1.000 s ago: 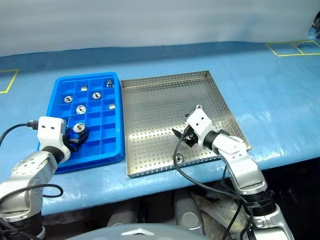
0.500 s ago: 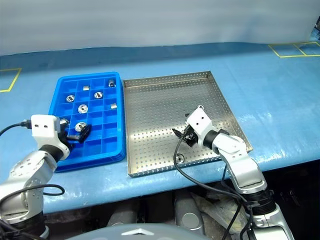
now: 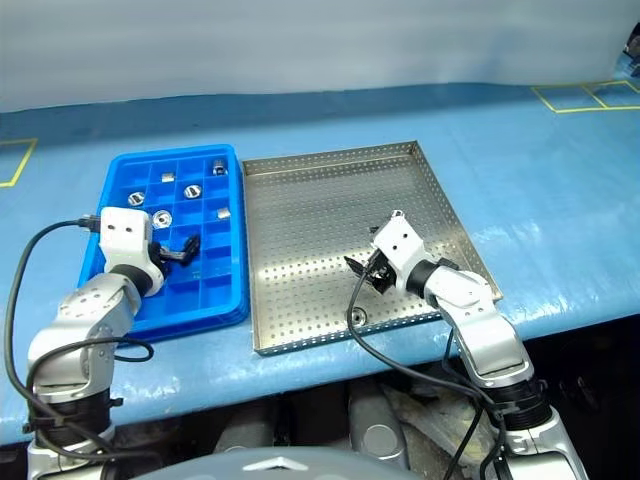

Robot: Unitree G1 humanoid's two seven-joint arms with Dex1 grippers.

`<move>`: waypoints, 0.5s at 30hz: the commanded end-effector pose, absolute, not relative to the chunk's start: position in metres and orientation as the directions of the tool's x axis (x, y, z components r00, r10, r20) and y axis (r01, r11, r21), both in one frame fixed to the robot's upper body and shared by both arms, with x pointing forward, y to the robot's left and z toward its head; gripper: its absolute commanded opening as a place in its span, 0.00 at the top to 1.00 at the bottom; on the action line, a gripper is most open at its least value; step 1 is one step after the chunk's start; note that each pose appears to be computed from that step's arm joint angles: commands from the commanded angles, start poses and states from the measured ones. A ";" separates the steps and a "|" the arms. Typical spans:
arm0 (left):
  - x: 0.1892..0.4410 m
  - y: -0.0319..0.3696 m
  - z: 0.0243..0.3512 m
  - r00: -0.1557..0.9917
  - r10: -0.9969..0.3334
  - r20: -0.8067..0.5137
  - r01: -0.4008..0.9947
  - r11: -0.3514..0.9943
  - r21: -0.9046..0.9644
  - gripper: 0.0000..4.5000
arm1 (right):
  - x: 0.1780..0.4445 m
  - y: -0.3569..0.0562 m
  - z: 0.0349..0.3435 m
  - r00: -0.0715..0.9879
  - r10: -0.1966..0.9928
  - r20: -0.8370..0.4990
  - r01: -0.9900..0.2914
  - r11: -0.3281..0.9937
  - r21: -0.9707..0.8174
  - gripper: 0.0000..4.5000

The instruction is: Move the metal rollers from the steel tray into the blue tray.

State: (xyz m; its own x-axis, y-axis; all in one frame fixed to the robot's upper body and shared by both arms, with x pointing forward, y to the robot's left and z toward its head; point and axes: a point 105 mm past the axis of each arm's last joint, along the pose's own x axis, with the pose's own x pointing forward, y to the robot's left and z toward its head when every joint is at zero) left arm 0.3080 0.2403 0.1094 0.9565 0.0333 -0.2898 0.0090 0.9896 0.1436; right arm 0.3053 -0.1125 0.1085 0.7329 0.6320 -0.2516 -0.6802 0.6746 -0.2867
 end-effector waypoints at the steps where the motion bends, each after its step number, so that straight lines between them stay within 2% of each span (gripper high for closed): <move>1: 0.299 0.259 0.116 0.957 0.118 -0.267 -0.069 0.980 0.185 0.00 | 0.304 -0.115 0.122 0.751 0.627 -0.207 -0.658 0.680 -0.323 0.15; 7: 0.279 0.281 0.113 0.937 0.207 -0.280 -0.152 0.967 0.206 0.00 | 0.306 -0.112 0.120 0.743 0.634 -0.215 -0.667 0.670 -0.325 0.15; 15: 0.270 0.284 0.115 0.936 0.226 -0.271 -0.173 0.963 0.204 0.00 | 0.308 -0.106 0.120 0.723 0.655 -0.220 -0.688 0.650 -0.324 0.15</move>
State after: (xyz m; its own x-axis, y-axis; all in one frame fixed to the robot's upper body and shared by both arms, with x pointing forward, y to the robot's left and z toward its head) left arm 0.2714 0.2847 0.1000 0.9208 0.2147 -0.3257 -0.1609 0.9696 0.1843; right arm 0.3086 -0.1092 0.1102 0.7243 0.6412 -0.2533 -0.6892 0.6623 -0.2940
